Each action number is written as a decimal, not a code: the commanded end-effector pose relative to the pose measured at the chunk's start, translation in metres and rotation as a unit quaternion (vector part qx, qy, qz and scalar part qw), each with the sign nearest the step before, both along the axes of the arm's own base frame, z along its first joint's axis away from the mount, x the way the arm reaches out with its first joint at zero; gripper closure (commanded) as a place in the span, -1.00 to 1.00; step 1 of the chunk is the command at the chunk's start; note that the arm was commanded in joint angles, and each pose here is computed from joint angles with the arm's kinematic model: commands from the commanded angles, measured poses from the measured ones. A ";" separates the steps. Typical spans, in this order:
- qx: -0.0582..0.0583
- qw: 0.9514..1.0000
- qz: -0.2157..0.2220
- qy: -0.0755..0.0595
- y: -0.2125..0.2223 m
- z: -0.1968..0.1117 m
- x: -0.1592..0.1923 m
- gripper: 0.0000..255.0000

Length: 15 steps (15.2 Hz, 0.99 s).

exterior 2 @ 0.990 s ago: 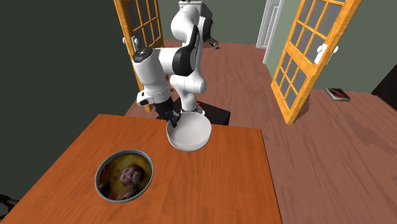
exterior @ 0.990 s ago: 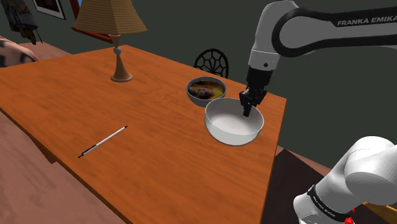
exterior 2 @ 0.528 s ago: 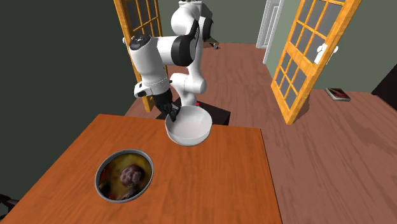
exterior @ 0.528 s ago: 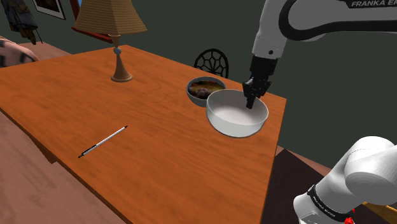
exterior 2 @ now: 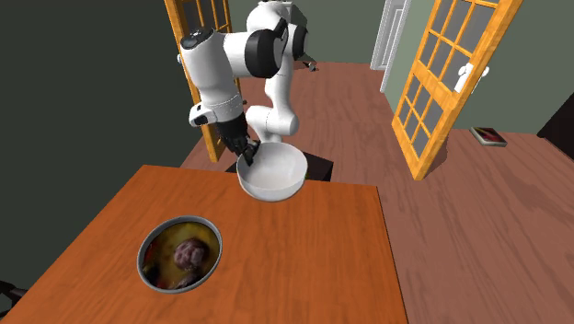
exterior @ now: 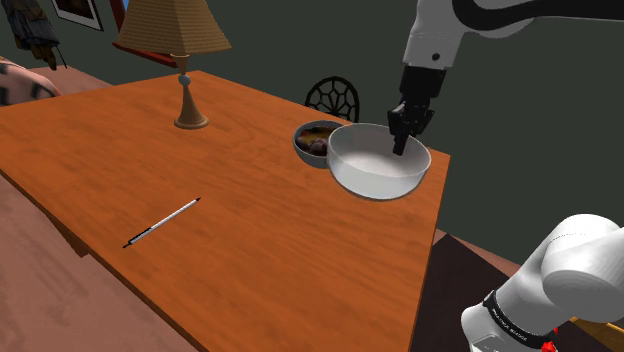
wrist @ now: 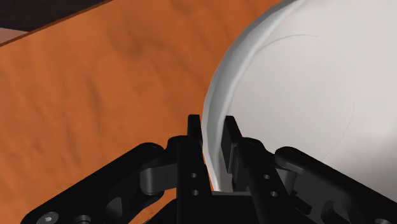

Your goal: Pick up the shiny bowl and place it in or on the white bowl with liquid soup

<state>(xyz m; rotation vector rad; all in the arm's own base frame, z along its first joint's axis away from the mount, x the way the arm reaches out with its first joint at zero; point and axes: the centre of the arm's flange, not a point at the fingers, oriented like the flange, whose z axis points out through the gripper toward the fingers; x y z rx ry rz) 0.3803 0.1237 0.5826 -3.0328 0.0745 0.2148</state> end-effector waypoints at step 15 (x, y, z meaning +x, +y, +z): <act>0.000 1.000 0.000 0.000 -0.068 0.028 0.143 1.00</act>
